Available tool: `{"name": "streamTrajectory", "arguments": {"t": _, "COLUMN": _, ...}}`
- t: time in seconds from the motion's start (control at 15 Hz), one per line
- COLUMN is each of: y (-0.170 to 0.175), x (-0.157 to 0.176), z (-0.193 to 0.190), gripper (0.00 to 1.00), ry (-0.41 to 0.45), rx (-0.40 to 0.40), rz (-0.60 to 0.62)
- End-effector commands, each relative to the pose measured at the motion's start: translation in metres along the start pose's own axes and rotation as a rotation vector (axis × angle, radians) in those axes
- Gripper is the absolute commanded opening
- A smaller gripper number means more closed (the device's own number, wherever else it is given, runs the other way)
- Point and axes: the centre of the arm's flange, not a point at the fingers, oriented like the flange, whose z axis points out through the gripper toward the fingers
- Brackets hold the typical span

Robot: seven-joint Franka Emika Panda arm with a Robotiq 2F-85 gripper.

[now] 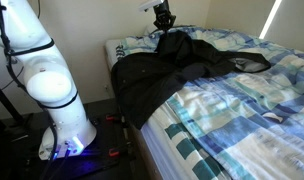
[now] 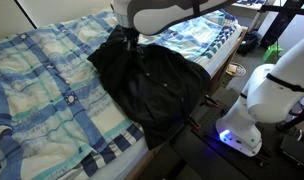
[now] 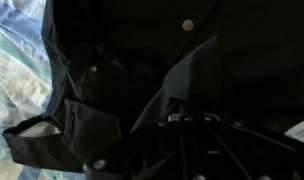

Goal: Bring the left sleeve to the middle of the shirt

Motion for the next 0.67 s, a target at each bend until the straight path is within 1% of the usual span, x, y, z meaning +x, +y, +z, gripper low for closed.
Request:
{"name": "streamTrajectory", "arguments": {"t": 0.0, "y": 0.022, "x": -0.003, "z": -0.003, "gripper": 0.00, "ry": 0.023, "rx": -0.063, "rz": 0.071}}
{"name": "streamTrajectory", "arguments": {"t": 0.2, "y": 0.054, "x": -0.013, "z": 0.000, "gripper": 0.00, "ry": 0.027, "rx": -0.135, "rz": 0.180}}
{"name": "streamTrajectory", "arguments": {"t": 0.33, "y": 0.075, "x": -0.020, "z": 0.005, "gripper": 0.00, "ry": 0.014, "rx": -0.172, "rz": 0.251}}
{"name": "streamTrajectory", "arguments": {"t": 0.6, "y": 0.102, "x": -0.032, "z": 0.021, "gripper": 0.00, "ry": 0.014, "rx": -0.219, "rz": 0.364}}
